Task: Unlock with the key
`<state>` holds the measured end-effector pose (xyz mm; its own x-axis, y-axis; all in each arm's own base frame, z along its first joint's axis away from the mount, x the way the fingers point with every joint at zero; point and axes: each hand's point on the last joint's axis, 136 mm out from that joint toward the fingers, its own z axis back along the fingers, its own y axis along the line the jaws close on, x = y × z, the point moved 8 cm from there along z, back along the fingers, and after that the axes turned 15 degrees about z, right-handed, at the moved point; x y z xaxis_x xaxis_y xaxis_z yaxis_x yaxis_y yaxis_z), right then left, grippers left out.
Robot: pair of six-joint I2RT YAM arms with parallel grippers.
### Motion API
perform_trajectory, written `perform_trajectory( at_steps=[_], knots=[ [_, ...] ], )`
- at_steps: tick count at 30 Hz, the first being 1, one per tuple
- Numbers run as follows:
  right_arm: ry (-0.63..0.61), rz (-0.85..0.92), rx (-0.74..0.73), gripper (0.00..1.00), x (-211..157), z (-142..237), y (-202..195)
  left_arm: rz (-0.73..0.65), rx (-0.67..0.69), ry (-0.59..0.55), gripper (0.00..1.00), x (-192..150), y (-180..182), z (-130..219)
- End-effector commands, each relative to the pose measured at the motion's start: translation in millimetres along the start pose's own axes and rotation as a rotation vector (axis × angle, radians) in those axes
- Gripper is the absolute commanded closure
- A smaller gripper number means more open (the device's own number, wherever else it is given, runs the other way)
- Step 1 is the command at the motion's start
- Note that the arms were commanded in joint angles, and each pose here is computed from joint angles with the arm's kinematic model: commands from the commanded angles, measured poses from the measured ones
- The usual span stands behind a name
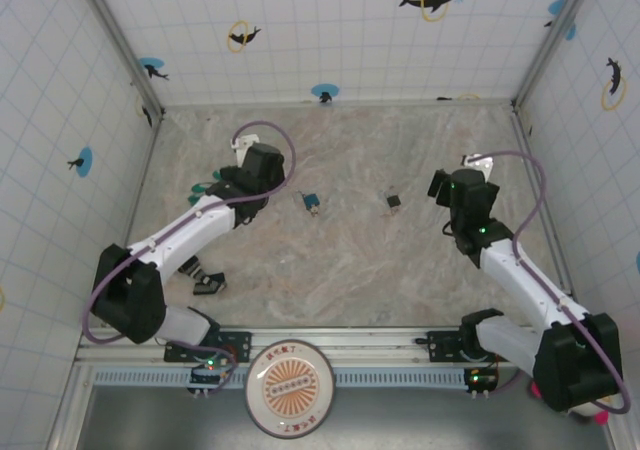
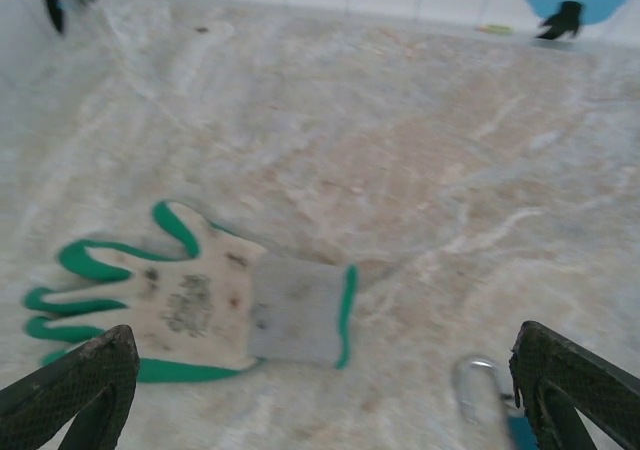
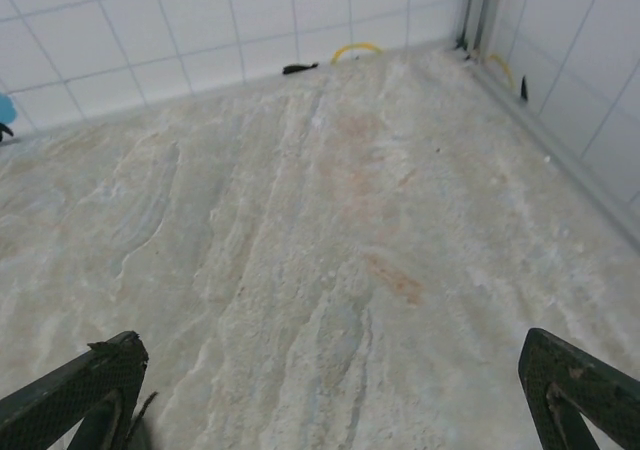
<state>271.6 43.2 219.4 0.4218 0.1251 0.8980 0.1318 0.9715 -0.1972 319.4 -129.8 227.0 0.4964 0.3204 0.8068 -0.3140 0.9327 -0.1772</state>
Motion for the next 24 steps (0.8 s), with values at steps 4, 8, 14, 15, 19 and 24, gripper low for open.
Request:
perform_trajectory(
  at_steps=[4,8,14,15,19,24],
  knots=[
    [-0.159,0.033,-0.284,0.01,-7,10,-31,0.013,0.043,-0.282,0.03,25,55,-2],
    [-0.098,0.071,-0.362,0.01,-19,5,-43,0.021,0.042,-0.349,0.03,26,87,-5],
    [-0.111,0.041,-0.425,0.01,-41,-5,-52,0.013,0.093,-0.41,0.03,11,115,-24],
    [-0.111,0.024,-0.429,0.01,-46,-9,-53,0.029,0.1,-0.418,0.03,8,120,-28],
    [-0.106,0.026,-0.409,0.01,-57,-19,-51,-0.014,0.16,-0.394,0.03,-7,130,-50],
    [-0.135,0.005,-0.394,0.01,-63,-25,-54,0.017,0.149,-0.494,0.03,-29,143,-51]
  ],
)
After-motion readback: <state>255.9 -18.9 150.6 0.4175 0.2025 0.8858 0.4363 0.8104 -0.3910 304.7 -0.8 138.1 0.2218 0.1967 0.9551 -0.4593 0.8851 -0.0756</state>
